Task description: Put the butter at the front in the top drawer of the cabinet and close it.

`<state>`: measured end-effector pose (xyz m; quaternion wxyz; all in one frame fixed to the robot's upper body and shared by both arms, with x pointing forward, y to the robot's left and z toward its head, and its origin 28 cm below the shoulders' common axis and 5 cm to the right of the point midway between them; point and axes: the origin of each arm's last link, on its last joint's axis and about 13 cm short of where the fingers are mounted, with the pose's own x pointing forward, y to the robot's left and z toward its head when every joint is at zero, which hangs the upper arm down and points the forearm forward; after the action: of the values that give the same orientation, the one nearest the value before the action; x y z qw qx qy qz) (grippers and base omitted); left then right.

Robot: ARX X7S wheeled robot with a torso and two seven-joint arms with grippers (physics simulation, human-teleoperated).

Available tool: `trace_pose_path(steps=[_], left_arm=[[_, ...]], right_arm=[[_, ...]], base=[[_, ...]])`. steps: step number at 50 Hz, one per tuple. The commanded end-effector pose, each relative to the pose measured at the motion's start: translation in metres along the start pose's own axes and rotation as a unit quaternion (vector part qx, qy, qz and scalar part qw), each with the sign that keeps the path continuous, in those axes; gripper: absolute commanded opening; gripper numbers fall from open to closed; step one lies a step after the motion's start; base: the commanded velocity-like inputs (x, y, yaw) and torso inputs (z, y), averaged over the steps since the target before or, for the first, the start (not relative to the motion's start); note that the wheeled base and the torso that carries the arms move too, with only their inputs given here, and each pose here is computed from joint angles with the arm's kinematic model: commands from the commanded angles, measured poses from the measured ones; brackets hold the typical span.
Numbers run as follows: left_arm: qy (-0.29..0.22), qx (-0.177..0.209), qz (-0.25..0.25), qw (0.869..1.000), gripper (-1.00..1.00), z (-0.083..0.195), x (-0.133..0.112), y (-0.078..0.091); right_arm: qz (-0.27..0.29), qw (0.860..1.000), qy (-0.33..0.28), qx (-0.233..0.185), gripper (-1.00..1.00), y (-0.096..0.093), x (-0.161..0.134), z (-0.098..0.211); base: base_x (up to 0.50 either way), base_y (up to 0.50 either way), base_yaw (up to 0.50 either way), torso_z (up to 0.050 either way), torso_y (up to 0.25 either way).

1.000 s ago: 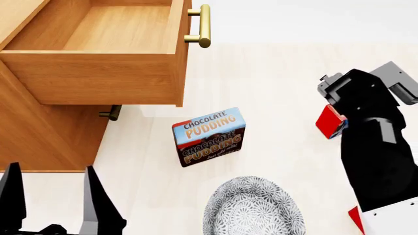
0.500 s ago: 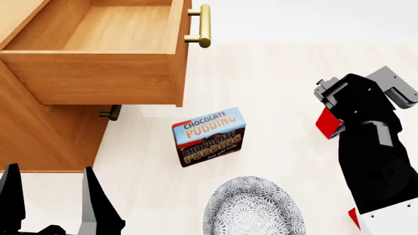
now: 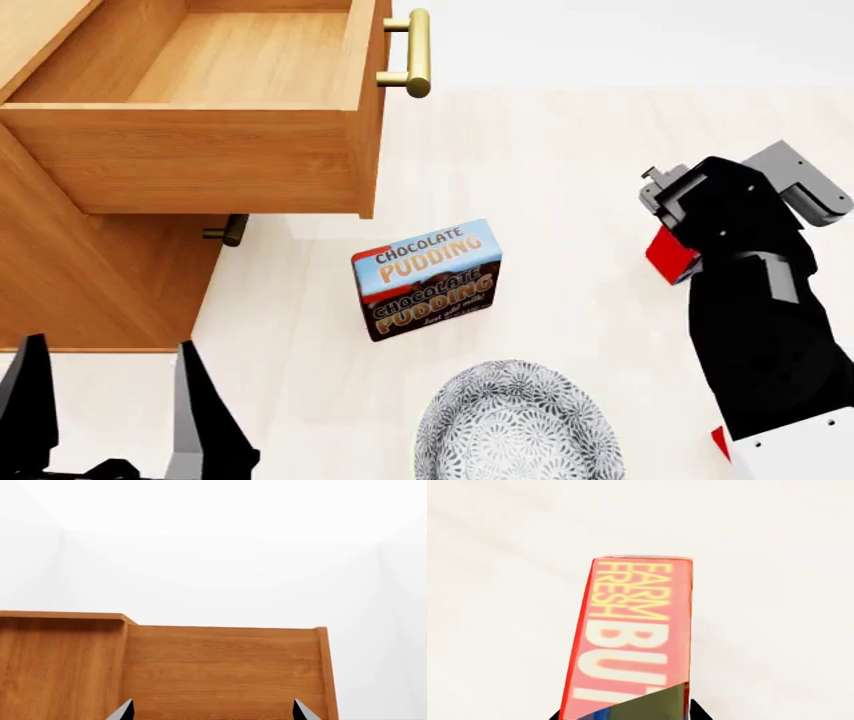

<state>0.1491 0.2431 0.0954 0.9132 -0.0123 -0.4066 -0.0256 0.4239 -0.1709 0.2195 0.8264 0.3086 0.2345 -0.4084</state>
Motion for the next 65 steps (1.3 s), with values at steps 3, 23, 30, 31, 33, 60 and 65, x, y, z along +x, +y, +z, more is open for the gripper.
trace_pose_path(steps=[3, 23, 30, 31, 33, 60, 65], left_arm=[[0.001, -0.003, -0.004, 1.000, 1.00, -0.001, 0.000, -0.001], [-0.002, -0.009, -0.001, 1.000, 1.00, 0.003, 0.001, 0.000], [-0.004, -0.012, -0.003, 1.000, 1.00, 0.004, 0.002, -0.001], [-0.005, -0.013, -0.003, 1.000, 1.00, 0.004, 0.002, -0.001], [-0.005, -0.013, -0.004, 1.000, 1.00, 0.004, 0.002, -0.002], [-0.006, -0.016, -0.009, 1.000, 1.00, 0.006, 0.001, -0.006], [-0.006, -0.017, -0.010, 1.000, 1.00, 0.006, 0.000, -0.006]], right_arm=[[0.010, 1.000, -0.010, -0.012, -1.00, 0.000, 0.000, 0.000], [0.023, 0.997, -0.059, -0.039, -1.00, 0.009, -0.014, 0.019], [0.044, 0.993, -0.083, -0.065, -1.00, 0.013, -0.023, 0.029], [0.049, 0.993, -0.086, -0.069, -1.00, 0.014, -0.025, 0.031], [0.061, 0.991, -0.090, -0.078, -1.00, 0.016, -0.028, 0.033], [0.223, 0.926, -0.158, -0.261, -1.00, -0.009, -0.096, 0.037], [0.232, 0.918, -0.163, -0.276, -1.00, -0.014, -0.102, 0.034]], base=[[0.00, 0.00, 0.00, 0.000, 0.000], [0.00, 0.00, 0.00, 0.000, 0.000], [0.00, 0.00, 0.00, 0.000, 0.000], [0.00, 0.00, 0.00, 0.000, 0.000], [0.00, 0.00, 0.00, 0.000, 0.000], [0.00, 0.00, 0.00, 0.000, 0.001], [0.00, 0.00, 0.00, 0.000, 0.000]])
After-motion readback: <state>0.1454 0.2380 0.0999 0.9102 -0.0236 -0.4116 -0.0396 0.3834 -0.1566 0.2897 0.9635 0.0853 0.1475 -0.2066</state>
